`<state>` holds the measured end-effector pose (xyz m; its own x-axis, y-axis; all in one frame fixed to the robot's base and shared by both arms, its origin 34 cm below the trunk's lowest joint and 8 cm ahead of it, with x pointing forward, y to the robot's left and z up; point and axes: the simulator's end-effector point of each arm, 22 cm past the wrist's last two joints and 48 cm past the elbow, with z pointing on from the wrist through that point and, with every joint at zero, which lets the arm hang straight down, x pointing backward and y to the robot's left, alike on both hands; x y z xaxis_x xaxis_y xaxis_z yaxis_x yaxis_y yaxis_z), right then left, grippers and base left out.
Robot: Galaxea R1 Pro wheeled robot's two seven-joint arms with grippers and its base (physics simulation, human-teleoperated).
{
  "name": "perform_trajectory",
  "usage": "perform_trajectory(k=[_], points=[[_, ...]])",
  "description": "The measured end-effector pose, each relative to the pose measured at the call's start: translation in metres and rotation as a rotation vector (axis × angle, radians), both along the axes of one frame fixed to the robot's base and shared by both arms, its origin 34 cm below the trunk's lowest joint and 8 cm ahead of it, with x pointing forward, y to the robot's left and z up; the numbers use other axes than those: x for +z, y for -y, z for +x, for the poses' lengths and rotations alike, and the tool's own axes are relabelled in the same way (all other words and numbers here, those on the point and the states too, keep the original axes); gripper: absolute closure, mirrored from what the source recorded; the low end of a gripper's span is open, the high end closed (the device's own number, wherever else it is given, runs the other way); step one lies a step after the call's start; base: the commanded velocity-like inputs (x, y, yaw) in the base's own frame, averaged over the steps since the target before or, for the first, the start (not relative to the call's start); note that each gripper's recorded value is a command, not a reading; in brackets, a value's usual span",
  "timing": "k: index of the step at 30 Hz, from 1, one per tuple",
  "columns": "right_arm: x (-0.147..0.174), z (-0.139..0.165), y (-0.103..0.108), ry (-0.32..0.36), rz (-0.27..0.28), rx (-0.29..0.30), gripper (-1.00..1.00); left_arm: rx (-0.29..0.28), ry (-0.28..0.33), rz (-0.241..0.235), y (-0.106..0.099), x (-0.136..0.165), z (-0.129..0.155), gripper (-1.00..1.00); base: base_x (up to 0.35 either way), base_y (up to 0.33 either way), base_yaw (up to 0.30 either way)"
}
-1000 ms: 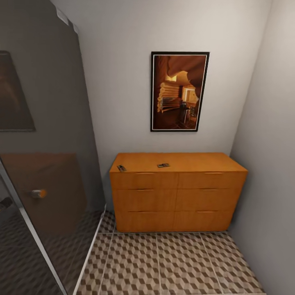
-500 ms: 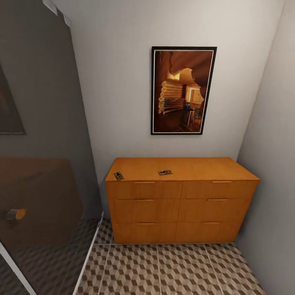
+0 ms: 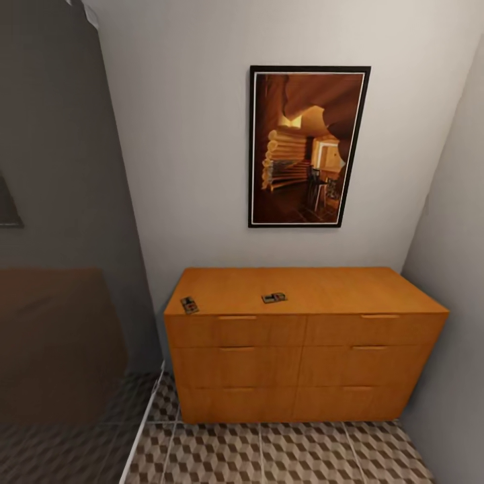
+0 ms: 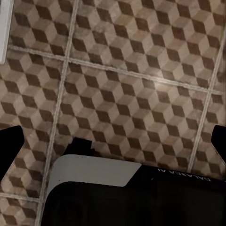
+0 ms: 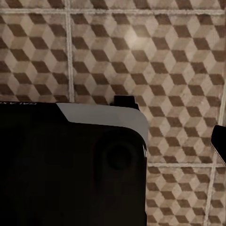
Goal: Take the four mousetraps from the cabinet in the bathroom and place them on the bathroom floor. Make sure all four end up on the same floor surface, and ensure that at least two of them are either under or directly next to the same bathroom sink.
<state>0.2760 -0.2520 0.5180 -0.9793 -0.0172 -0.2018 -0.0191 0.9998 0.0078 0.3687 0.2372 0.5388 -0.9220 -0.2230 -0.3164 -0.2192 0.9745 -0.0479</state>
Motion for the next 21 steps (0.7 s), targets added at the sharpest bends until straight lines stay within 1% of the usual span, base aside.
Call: perform_trajectory(k=[7, 11, 16, 21], points=[[0.0, -0.0002, 0.0002, 0.0, -0.001, 0.0, -1.0, 0.0, 0.001, -0.001, 0.0005, 0.0, 0.0002, -1.0, 0.314, 0.0, 0.0], [-0.0001, -0.0002, 0.0002, 0.0, -0.001, 0.0, -1.0, 0.0, 0.002, 0.0, 0.0003, 0.0001, 0.0004, -1.0, 0.246, 0.0, 0.0], [-0.0002, 0.0, 0.0002, -0.001, -0.001, 0.0, -1.0, 0.0, 0.003, 0.001, -0.0001, 0.0, 0.0007, -1.0, 0.122, 0.0, 0.0], [-0.0002, -0.0001, 0.0002, -0.001, -0.001, 0.0, -1.0, 0.0, 0.003, 0.0, 0.0004, 0.0001, 0.0009, -1.0, 0.047, 0.0, 0.0]])
